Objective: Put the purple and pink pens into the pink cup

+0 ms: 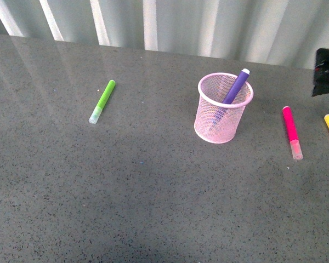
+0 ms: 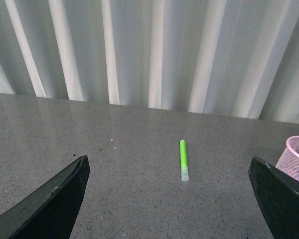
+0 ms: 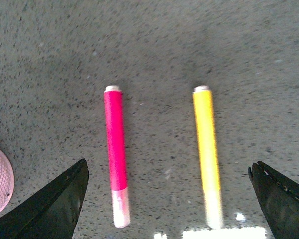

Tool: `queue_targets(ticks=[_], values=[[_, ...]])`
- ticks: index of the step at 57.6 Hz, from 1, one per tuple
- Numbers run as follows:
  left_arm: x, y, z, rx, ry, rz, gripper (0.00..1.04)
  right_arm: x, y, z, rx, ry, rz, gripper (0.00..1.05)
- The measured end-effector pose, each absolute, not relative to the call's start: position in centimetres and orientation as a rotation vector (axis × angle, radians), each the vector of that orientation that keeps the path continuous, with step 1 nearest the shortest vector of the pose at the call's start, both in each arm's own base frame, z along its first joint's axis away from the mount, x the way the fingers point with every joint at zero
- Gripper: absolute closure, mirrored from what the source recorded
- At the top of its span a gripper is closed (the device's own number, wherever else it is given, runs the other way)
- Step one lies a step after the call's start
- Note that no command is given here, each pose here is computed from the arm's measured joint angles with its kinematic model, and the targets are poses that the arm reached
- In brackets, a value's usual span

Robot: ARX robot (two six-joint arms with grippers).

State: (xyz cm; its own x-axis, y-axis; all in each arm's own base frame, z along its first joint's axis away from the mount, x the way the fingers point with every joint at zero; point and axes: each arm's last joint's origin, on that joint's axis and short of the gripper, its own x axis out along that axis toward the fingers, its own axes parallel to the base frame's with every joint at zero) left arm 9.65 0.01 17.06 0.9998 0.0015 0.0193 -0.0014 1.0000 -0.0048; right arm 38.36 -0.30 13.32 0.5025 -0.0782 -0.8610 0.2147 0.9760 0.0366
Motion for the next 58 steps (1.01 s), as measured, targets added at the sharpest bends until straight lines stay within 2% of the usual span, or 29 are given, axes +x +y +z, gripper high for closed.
queue_targets(ticks=[10,25,58], values=[[9.7,0.0,17.1,-0.005,-0.019,0.001,0.07,39.7,1.2,11.4,0.166,1.065,-0.144,0.07],[9.7,0.0,17.1,-0.005,-0.019,0.001,0.07,41.2,1.0,8.7,0.23,1.106,-0.174,0.07],[9.6,0.0,17.1,-0.004,-0.02,0.001,0.07,43.7,1.7,6.7,0.269,1.119,-0.175,0.07]])
